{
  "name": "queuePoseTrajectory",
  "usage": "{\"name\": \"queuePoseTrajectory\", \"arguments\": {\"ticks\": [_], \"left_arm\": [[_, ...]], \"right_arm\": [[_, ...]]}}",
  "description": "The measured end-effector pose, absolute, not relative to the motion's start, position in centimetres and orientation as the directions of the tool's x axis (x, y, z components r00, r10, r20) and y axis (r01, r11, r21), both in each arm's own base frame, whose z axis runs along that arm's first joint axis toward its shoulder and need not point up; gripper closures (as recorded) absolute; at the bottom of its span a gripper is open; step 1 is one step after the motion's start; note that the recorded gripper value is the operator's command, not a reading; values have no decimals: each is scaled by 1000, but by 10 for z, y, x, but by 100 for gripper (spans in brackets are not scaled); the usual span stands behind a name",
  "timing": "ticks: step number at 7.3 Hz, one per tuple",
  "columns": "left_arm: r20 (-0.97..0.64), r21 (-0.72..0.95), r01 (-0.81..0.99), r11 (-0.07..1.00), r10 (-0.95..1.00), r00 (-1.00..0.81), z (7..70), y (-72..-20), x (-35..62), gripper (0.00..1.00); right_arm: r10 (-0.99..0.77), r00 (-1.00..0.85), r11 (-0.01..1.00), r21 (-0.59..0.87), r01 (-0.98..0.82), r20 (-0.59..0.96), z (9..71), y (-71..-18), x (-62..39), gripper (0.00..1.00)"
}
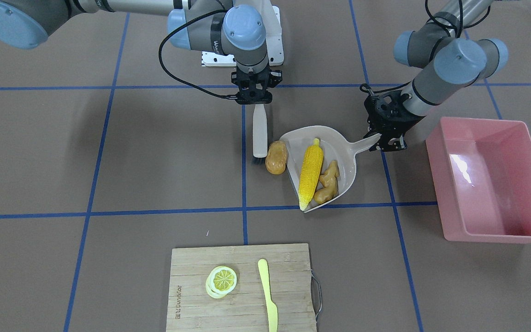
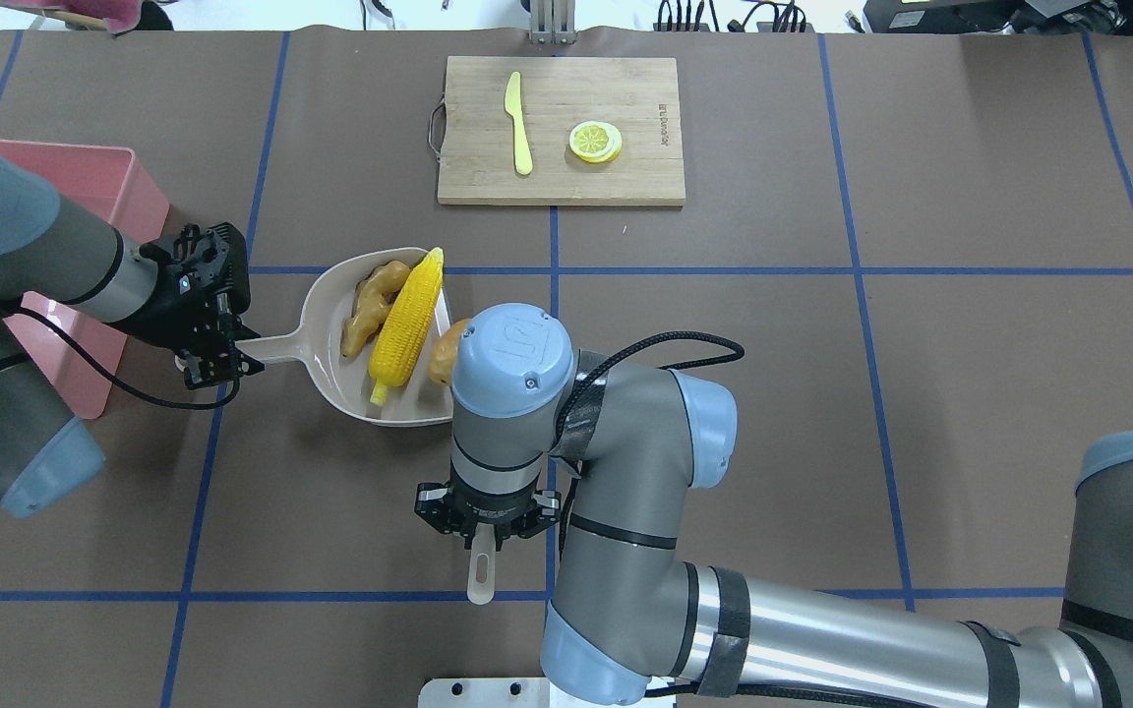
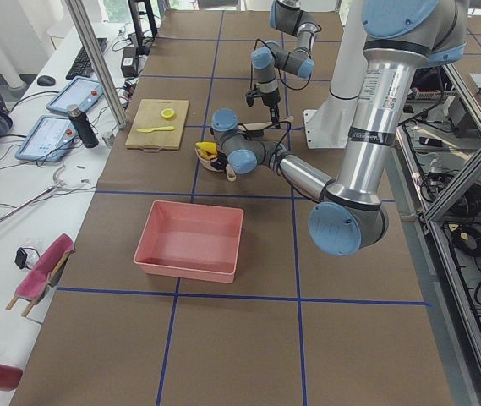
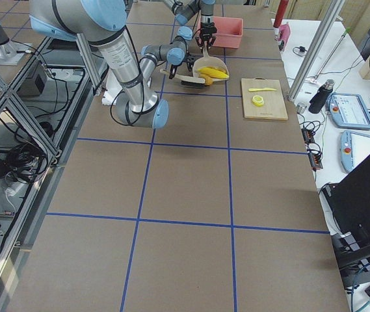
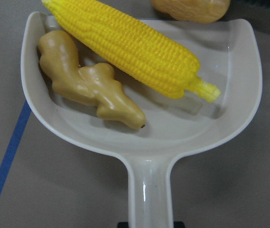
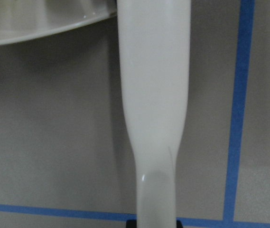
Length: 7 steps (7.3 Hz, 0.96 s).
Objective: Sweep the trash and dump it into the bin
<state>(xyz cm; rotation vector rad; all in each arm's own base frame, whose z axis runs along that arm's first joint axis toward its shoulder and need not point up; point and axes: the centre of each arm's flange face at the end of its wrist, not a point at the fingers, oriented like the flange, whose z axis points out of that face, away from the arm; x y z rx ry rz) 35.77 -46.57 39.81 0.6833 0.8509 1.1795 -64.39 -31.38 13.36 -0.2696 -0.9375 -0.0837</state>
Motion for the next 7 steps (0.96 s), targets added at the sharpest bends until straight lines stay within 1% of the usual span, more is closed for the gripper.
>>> {"name": "queuePoseTrajectory", "arguments": {"ticks": [4,7], "left_arm": [[-197,835,-492,246,969,150,396,-466,357,100],[-181,851,-471,232,972,151,392,-466,356,100]], "right_arm": [[23,537,972,-145,187,843,127,-315,-648,100],[65,473,963,-179,201,879,102,-306,-629,100]]}}
